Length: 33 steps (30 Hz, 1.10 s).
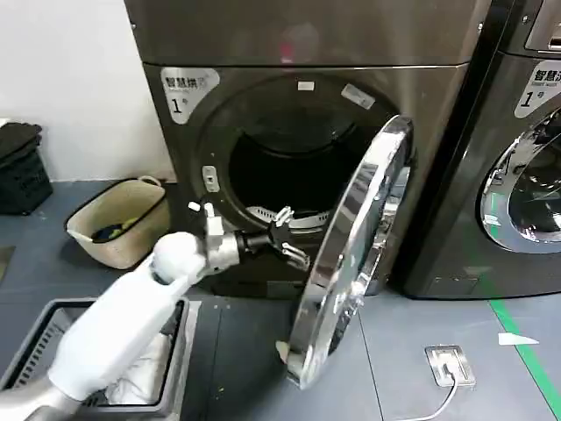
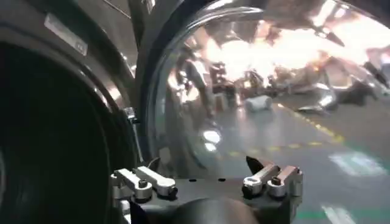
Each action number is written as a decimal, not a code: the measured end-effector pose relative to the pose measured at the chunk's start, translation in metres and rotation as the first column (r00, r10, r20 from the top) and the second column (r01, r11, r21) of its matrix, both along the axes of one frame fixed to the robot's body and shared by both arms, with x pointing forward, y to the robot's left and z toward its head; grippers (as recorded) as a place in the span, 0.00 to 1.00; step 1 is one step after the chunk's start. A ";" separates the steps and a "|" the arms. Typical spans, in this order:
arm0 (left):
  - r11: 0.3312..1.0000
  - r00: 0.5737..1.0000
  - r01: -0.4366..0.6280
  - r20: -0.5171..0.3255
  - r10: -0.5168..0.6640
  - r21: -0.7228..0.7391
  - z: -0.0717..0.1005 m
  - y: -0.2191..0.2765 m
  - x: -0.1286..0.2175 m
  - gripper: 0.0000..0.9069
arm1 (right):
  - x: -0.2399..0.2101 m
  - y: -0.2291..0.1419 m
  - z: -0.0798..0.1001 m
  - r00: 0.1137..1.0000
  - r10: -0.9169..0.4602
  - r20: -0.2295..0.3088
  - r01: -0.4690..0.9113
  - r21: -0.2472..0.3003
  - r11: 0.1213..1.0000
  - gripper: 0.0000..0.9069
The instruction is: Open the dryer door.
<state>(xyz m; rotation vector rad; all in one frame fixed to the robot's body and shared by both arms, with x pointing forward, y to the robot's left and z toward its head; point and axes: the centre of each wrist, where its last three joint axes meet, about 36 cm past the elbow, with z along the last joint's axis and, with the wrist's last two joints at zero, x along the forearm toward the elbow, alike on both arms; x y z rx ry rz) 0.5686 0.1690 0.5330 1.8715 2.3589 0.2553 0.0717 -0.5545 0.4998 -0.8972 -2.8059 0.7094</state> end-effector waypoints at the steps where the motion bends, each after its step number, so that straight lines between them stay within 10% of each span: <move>1: 1.000 1.000 -0.001 0.001 0.001 0.000 -0.001 -0.003 0.000 1.00 | -0.008 -0.003 0.000 0.999 -0.049 -0.003 0.049 0.002 0.999 1.00; 16: 0.999 0.997 -0.037 0.069 0.038 -0.021 -0.011 -0.060 0.001 1.00 | -0.099 -0.026 -0.003 0.809 -0.578 -0.108 0.572 -0.089 0.816 1.00; 33: 0.997 0.987 -0.061 0.147 0.069 -0.056 -0.026 -0.147 -0.009 1.00 | -0.171 -0.043 -0.020 0.575 -0.808 -0.124 0.793 -0.158 0.588 1.00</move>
